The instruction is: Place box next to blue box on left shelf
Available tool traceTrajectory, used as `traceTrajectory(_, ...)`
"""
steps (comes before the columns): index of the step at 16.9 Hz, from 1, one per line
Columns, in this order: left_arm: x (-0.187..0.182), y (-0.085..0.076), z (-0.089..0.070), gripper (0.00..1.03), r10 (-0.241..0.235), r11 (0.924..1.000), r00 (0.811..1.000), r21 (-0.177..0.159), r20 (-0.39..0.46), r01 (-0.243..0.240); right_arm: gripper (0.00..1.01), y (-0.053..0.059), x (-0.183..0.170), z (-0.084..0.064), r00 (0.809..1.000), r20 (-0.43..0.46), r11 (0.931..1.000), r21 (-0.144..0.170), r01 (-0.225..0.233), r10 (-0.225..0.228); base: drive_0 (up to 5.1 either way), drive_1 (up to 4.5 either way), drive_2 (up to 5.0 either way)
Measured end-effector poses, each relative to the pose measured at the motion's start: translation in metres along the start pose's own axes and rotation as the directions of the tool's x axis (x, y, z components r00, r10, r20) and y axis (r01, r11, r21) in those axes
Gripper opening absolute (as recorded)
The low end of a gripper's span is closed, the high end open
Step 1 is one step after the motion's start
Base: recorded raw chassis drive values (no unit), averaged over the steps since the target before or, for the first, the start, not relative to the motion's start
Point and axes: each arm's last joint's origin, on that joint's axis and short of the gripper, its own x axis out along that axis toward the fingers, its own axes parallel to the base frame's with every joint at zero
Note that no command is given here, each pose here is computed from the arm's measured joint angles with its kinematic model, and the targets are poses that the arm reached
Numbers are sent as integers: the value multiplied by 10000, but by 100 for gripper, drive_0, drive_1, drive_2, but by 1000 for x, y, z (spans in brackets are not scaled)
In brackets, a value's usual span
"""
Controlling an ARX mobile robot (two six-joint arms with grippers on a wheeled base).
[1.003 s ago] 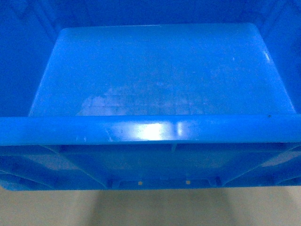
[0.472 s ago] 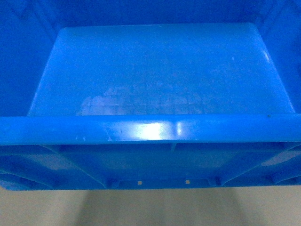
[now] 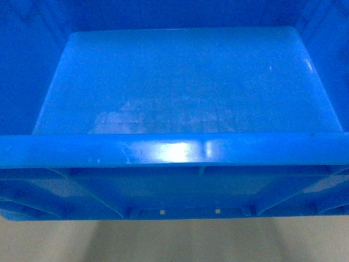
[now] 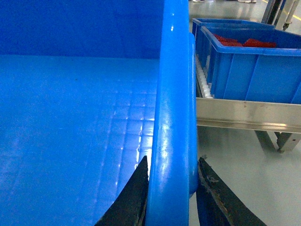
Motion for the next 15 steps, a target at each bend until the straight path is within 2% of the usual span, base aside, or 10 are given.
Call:
traceTrajectory(5,0,0,0,20,0,10000,10000,-1,4,0,21,0,0,0,10000,8,10000,0,0,0,1,34,-33)
traceTrajectory(15,0,0,0,20,0,10000,10000,8,0,0,21,0,0,0,10000,-15,10000,-4,4,-4,4,437,-428)
